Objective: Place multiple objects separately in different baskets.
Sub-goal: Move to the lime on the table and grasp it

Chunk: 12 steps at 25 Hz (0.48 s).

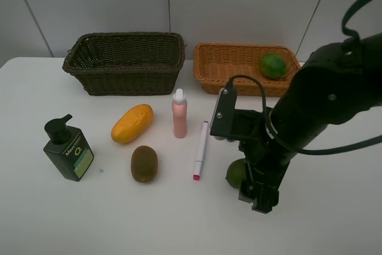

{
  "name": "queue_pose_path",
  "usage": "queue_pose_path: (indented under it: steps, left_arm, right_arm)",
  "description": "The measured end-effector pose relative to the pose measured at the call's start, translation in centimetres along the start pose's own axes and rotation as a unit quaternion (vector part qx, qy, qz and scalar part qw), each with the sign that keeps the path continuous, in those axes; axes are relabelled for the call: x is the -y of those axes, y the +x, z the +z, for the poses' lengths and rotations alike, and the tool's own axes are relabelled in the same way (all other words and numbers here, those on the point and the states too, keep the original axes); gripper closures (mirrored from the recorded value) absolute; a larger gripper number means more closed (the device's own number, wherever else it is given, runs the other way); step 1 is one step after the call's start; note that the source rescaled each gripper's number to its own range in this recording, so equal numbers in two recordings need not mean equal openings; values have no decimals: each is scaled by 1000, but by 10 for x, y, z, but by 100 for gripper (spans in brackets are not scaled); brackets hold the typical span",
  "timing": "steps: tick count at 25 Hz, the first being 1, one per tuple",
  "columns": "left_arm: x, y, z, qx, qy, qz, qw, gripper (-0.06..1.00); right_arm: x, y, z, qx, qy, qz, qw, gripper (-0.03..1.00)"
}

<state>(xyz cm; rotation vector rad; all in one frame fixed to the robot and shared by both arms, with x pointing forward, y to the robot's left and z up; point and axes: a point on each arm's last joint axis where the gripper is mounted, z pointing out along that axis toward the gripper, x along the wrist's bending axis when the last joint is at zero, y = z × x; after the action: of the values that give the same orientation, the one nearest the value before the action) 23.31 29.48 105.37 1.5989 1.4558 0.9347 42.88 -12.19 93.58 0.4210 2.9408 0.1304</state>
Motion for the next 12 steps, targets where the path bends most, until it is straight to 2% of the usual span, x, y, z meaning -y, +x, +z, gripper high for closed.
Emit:
queue_pose_path:
  steps: [12]
  left_arm:
    - [0, 0, 0, 0, 0, 0, 1000, -6]
  right_arm:
    - [-8, -1, 34, -3, 5, -17, 1000, -2]
